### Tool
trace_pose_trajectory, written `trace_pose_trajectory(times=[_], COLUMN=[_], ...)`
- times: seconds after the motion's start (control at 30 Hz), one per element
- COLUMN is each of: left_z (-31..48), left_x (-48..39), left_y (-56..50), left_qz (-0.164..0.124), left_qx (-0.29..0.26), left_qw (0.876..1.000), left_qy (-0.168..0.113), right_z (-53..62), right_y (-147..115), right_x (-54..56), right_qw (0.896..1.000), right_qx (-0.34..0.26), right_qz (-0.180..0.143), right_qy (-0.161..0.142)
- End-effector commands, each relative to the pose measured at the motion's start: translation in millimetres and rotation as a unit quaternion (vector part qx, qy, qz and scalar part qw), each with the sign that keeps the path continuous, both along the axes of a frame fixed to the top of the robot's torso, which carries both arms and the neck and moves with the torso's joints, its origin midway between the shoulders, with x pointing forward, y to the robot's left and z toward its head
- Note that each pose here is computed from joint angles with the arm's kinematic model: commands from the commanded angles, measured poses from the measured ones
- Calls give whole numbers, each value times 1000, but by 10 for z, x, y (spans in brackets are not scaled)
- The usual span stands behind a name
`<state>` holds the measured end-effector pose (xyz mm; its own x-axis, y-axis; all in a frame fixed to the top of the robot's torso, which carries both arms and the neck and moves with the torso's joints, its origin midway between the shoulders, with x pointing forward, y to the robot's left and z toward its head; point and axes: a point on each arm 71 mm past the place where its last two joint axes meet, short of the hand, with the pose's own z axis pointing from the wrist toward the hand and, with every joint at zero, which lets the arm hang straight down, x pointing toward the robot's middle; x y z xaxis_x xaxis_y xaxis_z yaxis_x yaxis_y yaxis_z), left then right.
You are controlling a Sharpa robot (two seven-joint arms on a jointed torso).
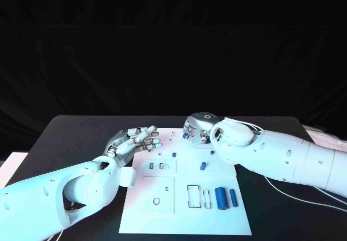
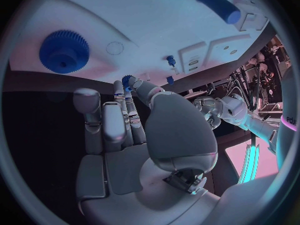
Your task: Assemble the parts on the task board
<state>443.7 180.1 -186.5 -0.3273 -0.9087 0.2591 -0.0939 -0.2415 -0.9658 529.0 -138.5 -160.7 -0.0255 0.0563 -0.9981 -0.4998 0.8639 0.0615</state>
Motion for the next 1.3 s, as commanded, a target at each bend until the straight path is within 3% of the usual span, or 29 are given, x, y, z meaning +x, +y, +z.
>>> trace_pose_trajectory(times=[0.03, 0.6, 1.3], left_z=[27, 51, 67], left_x=[-10, -15, -11], left_y=[-30, -52, -53], left_qz=[-13, -19, -20], left_qx=[-11, -14, -14], left_qw=[1000, 1000, 1000], left_qy=[-3, -5, -5], right_z=[51, 12, -9], right_y=[44, 279, 276], right_x=[30, 139, 197], right_qw=[999, 1000, 1000], right_qx=[13, 2, -16], right_qz=[-8, -9, -19], right_qy=[-29, -20, -15])
